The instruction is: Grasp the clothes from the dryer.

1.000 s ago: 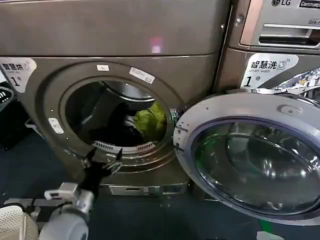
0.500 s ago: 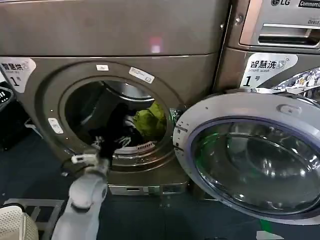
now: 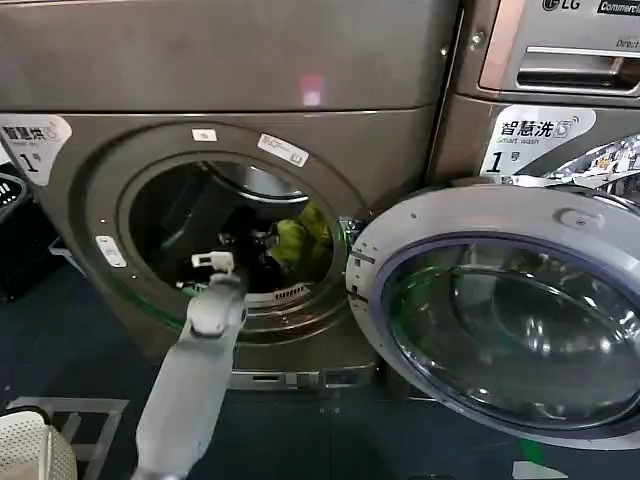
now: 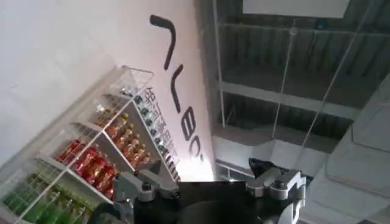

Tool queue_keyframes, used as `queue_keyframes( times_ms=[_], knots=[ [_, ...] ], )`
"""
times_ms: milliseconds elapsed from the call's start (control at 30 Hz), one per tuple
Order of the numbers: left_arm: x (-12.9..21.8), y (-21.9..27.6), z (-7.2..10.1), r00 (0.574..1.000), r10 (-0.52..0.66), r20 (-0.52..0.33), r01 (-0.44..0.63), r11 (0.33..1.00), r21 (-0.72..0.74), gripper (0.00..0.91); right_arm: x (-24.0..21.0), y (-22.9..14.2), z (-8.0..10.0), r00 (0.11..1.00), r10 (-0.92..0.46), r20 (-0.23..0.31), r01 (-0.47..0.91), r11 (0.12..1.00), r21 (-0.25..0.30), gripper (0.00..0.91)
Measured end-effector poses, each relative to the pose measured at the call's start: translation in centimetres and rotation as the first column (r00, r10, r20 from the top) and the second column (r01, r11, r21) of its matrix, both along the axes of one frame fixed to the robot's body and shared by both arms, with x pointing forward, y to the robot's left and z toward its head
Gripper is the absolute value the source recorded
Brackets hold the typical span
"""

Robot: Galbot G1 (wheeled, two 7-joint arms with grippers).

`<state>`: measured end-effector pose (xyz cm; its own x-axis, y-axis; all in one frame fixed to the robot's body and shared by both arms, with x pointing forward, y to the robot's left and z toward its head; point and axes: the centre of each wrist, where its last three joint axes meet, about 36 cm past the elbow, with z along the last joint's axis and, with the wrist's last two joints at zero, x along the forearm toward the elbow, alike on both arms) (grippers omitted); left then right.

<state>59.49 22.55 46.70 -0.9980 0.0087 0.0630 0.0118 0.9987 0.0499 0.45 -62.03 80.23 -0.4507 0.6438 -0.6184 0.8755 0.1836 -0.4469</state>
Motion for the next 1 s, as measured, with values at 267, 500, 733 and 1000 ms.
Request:
queue_keyframes(
  times_ms=[267,500,733,1000],
  knots=[
    [5.9,-0.4,1.4,1.0,0.001,-0.007,-0.001,1.0,0.012,0.907,0.4,-0.2,-0.1,1.0,0.014,0.008,-0.014,1.0,0.002,0.907],
    [9.9,-0.3,2.5,0.997,-0.03,-0.066,0.034,0.997,0.065,0.907,0.8,-0.4,-0.1,1.0,0.024,0.013,-0.024,1.0,0.003,0.907],
    [12.7,0.7,4.4,0.961,-0.182,-0.208,0.22,0.958,0.181,0.907,1.0,-0.5,-0.1,0.999,0.03,0.016,-0.03,1.0,0.003,0.907],
    [15.4,0.8,4.3,0.838,-0.349,-0.42,0.492,0.816,0.304,0.907,1.0,-0.7,-0.2,1.0,0.027,0.015,-0.027,1.0,0.007,0.907]
  ],
)
